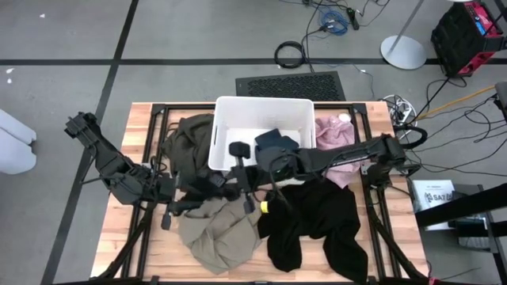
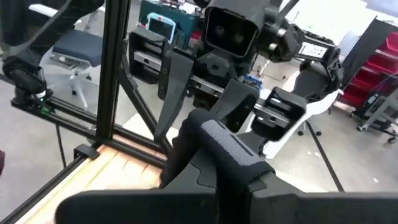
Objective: Sort clothes
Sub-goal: Move the black underwear to the right of the table
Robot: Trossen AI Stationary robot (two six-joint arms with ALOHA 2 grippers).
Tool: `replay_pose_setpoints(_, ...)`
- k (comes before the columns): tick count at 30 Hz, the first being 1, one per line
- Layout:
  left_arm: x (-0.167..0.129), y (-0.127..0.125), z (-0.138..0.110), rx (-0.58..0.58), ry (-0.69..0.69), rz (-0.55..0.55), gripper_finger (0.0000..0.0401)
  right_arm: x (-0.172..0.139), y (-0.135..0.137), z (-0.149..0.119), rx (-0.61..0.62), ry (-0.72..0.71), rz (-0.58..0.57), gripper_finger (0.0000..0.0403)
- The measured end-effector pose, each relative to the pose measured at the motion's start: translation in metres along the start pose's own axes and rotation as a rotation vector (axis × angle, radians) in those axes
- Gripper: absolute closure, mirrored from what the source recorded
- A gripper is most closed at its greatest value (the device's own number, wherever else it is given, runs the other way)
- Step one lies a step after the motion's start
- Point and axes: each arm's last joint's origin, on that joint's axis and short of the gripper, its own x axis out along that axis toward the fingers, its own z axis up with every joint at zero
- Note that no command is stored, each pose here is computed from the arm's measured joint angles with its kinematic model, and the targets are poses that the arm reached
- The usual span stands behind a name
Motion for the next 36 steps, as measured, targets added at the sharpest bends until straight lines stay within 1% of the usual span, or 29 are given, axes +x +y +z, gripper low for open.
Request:
replay_pose_setpoints(4, -0.006, 0.005, -0.003, 0.019, 0.028, 0.013, 0.0228, -0.026, -0.003, 0.013, -0.005, 0.076, -0.054, 0.0402)
replay_pose_setpoints(7, -0.012, 0.009, -0.003, 0.011, 0.038, 0.018, 0.0213, -0.049, -0.002, 0.023, -0.018, 0.136, -0.104, 0.0402)
replay_pose_setpoints(12, -0.019, 0.015, -0.002, -0.004, 0.030, 0.024, 0.0210, -0.090, 0.010, 0.042, -0.005, 0.187, -0.109, 0.0403)
replay_pose_setpoints(17, -0.022, 0.016, -0.001, -0.010, 0.020, 0.024, 0.0209, -0.126, 0.027, 0.061, 0.006, 0.186, -0.145, 0.0403)
replay_pose_setpoints(22, -0.021, 0.016, -0.002, -0.008, 0.023, 0.029, 0.0209, -0.158, 0.047, 0.074, 0.026, 0.194, -0.179, 0.0403)
replay_pose_setpoints(25, -0.021, 0.016, -0.002, -0.007, 0.023, 0.029, 0.0209, -0.174, 0.058, 0.075, 0.066, 0.230, -0.171, 0.0403)
replay_pose_setpoints(27, -0.021, 0.016, -0.002, -0.007, 0.024, 0.029, 0.0209, -0.183, 0.067, 0.071, 0.096, 0.278, -0.171, 0.0403)
replay_pose_setpoints(31, -0.021, 0.016, -0.002, -0.005, 0.023, 0.033, 0.0209, -0.197, 0.083, 0.062, 0.149, 0.381, -0.205, 0.0403)
replay_pose_setpoints(36, -0.021, 0.017, -0.002, -0.002, 0.018, 0.052, 0.0209, -0.202, 0.104, 0.049, 0.193, 0.486, -0.238, 0.0403)
